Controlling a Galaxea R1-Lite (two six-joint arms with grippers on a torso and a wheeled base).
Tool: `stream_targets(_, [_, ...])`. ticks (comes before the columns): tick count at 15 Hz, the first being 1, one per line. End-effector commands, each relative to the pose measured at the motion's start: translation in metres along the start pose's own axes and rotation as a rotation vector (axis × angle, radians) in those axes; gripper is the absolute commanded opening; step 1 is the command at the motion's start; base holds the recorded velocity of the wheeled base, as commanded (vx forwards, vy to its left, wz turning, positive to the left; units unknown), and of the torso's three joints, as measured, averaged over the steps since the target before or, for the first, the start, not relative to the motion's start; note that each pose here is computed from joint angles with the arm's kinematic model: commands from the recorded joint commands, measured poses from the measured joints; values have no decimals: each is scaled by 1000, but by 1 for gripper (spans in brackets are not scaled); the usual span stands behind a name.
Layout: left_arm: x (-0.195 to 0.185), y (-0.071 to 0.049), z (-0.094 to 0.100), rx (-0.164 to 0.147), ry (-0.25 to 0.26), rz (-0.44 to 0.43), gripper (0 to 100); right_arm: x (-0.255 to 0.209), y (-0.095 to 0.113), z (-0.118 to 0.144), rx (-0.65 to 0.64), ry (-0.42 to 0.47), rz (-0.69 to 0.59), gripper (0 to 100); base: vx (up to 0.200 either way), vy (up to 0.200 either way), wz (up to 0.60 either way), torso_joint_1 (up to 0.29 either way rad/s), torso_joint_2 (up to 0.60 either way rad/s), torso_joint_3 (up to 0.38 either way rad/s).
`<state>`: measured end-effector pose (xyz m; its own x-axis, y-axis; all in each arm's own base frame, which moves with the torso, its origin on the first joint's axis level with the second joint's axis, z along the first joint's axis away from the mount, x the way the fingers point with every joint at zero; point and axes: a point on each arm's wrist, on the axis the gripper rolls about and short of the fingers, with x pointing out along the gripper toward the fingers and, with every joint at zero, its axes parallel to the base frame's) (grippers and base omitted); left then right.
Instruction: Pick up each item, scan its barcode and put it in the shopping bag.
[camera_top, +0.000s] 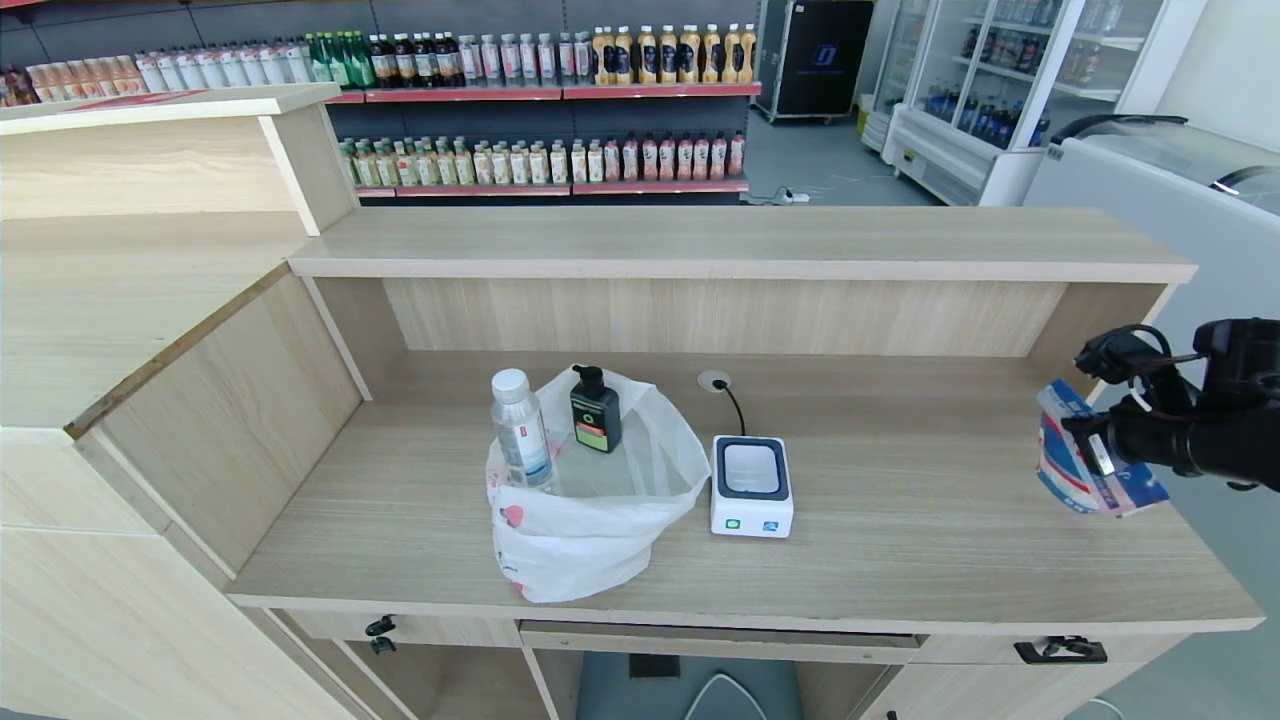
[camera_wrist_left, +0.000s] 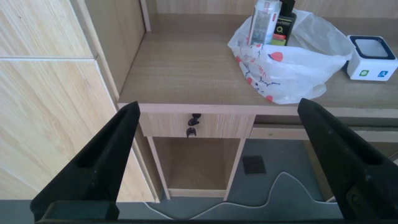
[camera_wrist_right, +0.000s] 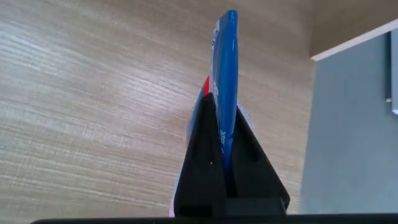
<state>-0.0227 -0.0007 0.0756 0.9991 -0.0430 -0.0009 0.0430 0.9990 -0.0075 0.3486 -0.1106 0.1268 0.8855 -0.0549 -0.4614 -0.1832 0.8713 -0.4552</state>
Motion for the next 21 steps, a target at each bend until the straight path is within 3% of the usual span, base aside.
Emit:
stream_targets(1, [0, 0, 0, 0, -1, 0, 100, -33, 2, 11, -90, -36, -29, 0, 0, 0, 0, 0, 0, 0])
stream_targets(9, [0, 0, 0, 0, -1, 0, 100, -78, 0, 31, -431, -157, -168, 0, 0, 0, 0, 0, 0, 0])
stream_targets(13, [0, 0, 0, 0, -1, 0, 100, -109, 0, 45, -650, -275, -310, 0, 0, 0, 0, 0, 0, 0])
stream_targets(18, [0, 0, 0, 0, 1, 0, 100, -163, 20, 73, -1064, -601, -367, 0, 0, 0, 0, 0, 0, 0])
stream_targets(21, [0, 0, 0, 0, -1, 0, 100, -192, 40, 88, -1373, -817, -488, 0, 0, 0, 0, 0, 0, 0])
